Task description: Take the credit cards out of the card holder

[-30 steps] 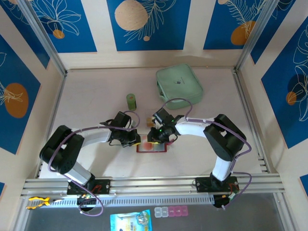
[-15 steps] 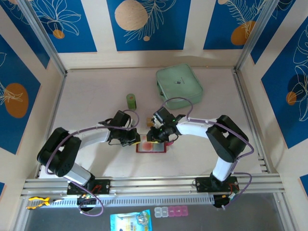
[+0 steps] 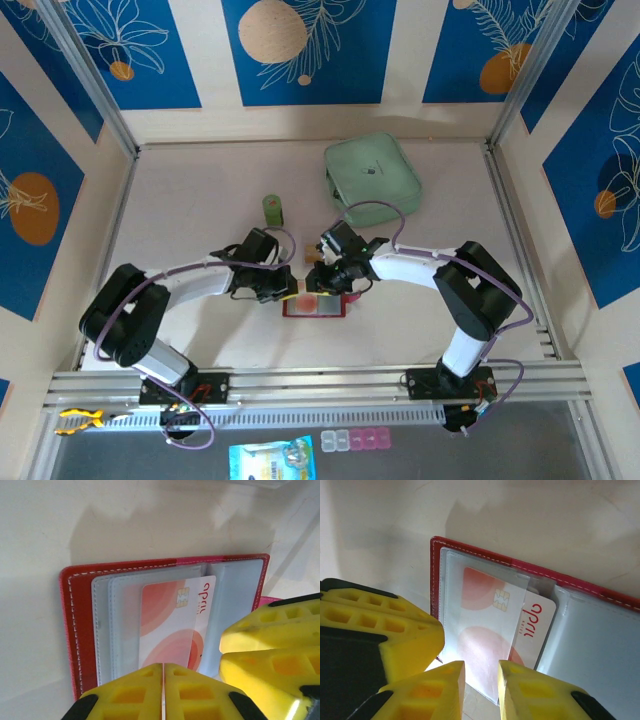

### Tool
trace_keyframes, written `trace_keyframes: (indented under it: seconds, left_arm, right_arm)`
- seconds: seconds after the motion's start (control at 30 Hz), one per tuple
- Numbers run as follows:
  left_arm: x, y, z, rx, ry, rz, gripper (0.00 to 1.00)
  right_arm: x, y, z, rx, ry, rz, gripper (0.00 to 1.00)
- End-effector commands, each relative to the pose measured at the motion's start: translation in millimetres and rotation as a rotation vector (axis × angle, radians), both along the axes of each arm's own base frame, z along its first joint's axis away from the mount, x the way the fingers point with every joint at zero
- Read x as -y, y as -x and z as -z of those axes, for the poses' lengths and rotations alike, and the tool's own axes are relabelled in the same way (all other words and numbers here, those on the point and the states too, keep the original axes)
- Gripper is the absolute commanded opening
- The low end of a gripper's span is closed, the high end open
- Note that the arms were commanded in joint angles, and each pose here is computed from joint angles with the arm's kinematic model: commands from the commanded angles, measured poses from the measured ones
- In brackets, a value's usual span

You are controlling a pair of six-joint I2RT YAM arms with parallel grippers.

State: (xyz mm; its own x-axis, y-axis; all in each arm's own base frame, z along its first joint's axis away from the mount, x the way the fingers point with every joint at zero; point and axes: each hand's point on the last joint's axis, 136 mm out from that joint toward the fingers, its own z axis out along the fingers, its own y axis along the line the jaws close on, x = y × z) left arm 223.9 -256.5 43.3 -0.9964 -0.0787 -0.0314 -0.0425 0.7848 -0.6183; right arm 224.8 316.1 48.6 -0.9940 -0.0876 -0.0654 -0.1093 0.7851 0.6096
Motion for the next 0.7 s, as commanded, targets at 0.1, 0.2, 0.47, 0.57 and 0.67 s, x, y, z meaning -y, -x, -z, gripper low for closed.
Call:
trace_keyframes:
  seconds: [0.1,0.2,0.47,0.57,0.67]
  left_arm:
    - [3,0,3,-0.006,-0.02,0.001,0.09]
    - [1,1,6,-0.012,-0.033,0.003,0.09]
    - [-4,5,17,-0.032,-0.063,0.005,0.09]
    - [-5,6,19,-0.034,-0.069,0.002,0.08]
    - [-8,7,20,-0.035,-0.074,0.0,0.08]
  right_arm:
    - [5,3,-1,-0.004,-0.015,0.008,0.26]
    - [7,3,0,-0.008,-0.014,0.014,0.26]
    - [10,1,2,-0.013,-0.014,0.026,0.26]
    - [10,1,2,-0.015,-0.015,0.028,0.26]
    - [10,2,3,-0.02,-0.016,0.031,0.26]
